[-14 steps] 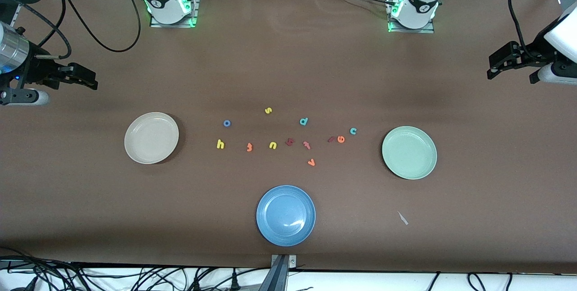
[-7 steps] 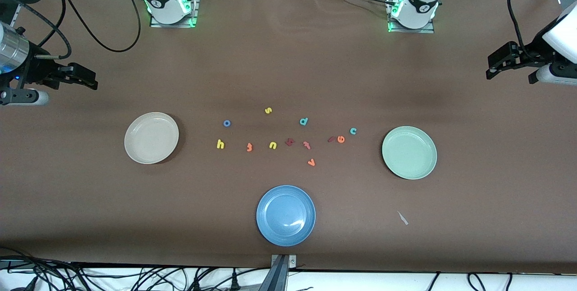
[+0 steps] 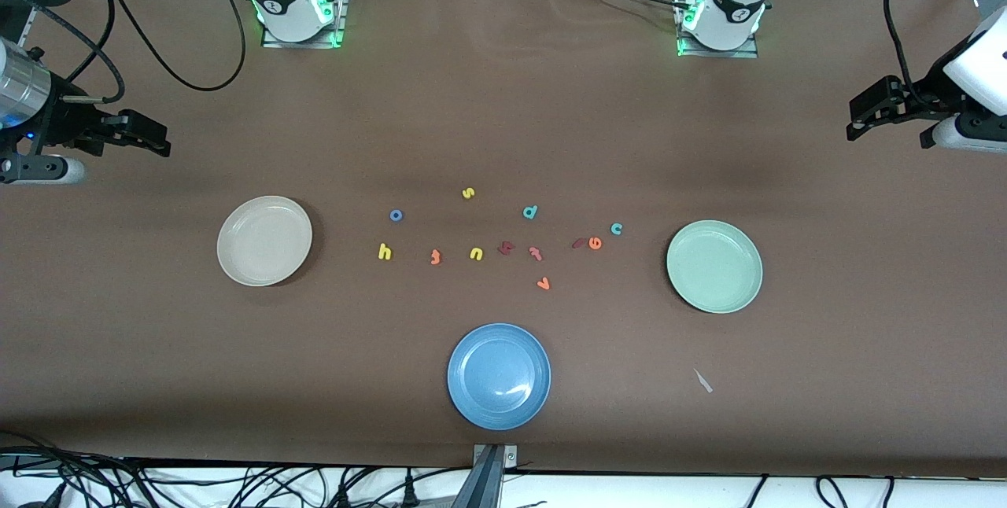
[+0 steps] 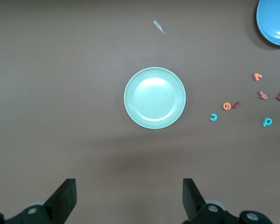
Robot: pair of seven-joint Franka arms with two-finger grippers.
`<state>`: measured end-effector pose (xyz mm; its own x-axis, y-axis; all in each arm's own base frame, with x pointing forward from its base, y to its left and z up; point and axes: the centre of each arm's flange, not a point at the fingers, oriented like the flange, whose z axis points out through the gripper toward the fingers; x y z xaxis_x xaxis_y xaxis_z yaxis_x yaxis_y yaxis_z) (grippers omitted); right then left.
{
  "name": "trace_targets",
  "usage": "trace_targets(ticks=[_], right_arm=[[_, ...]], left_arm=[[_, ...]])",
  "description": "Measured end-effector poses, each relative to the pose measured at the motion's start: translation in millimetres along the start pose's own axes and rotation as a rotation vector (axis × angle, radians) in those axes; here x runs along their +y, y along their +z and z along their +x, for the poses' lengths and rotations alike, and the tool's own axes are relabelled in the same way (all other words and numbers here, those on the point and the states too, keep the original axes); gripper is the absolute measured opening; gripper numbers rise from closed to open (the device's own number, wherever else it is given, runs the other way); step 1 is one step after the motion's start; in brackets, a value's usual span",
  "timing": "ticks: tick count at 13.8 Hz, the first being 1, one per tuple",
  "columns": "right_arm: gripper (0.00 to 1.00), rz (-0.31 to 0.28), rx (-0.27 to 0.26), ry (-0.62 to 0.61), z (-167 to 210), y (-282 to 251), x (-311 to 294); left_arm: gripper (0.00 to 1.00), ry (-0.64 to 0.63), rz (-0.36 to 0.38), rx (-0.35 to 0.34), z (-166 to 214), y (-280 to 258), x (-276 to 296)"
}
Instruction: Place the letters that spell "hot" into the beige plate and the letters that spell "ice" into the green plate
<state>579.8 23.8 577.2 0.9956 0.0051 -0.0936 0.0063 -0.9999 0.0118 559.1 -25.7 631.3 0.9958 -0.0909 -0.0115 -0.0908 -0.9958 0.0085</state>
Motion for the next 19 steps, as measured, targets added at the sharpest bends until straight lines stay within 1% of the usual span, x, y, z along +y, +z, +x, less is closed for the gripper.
trace_targets(ticks=[16, 19], right_arm=[[1.00, 0.000, 0.000, 0.000, 0.0, 0.0, 0.0], [1.00, 0.000, 0.000, 0.000, 0.0, 0.0, 0.0]], left_arm=[[1.00, -0.004, 0.000, -0.004, 1.1, 2.0, 0.7], [1.00, -0.003, -0.001, -0.023, 6.7, 12.8, 1.0]])
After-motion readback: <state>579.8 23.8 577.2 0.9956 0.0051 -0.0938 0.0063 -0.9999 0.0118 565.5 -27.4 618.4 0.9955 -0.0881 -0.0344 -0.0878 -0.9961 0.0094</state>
